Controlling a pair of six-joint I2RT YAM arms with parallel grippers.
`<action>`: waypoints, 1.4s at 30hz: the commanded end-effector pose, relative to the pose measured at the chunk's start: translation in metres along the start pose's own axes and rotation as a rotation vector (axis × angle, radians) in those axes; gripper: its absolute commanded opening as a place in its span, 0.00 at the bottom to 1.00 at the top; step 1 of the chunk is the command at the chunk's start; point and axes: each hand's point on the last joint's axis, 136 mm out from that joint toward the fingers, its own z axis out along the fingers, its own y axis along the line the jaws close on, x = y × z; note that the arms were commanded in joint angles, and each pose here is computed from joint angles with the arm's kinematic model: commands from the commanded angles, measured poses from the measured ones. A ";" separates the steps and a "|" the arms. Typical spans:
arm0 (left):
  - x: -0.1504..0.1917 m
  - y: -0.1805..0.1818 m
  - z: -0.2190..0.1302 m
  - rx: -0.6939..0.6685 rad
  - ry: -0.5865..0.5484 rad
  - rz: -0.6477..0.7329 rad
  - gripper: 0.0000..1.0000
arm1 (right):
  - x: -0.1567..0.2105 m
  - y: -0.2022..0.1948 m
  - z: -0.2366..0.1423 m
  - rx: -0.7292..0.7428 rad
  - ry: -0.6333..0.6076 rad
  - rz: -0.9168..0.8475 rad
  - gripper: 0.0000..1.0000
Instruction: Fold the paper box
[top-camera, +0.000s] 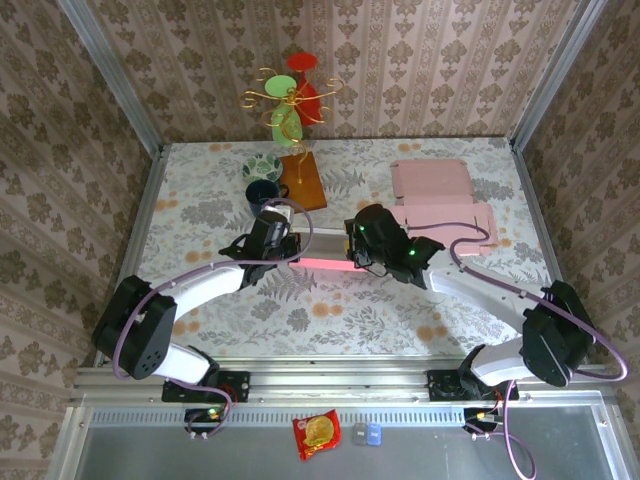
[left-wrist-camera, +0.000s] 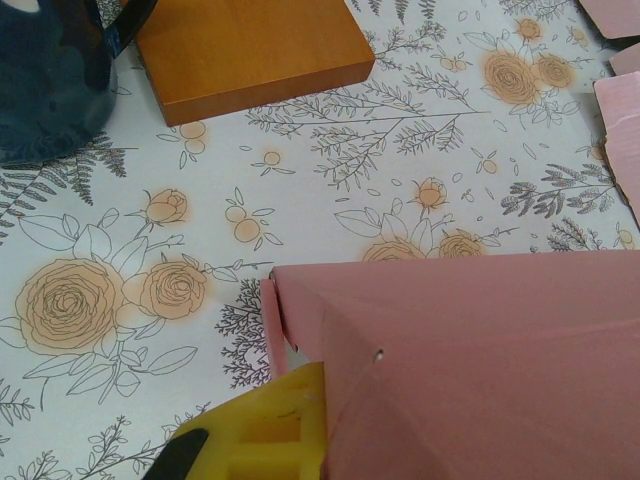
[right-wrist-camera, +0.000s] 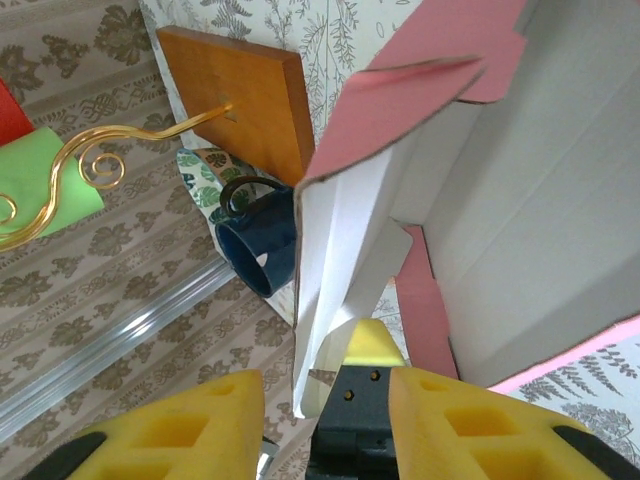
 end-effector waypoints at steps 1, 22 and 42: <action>0.006 0.000 -0.003 -0.008 0.019 -0.012 0.00 | -0.002 0.003 0.011 -0.010 -0.024 0.029 0.35; 0.006 -0.004 -0.005 -0.003 0.011 -0.003 0.00 | -0.015 0.005 0.021 0.003 -0.054 0.018 0.11; 0.007 -0.004 -0.008 -0.003 0.007 0.001 0.00 | -0.018 0.011 0.022 -0.012 -0.065 0.007 0.36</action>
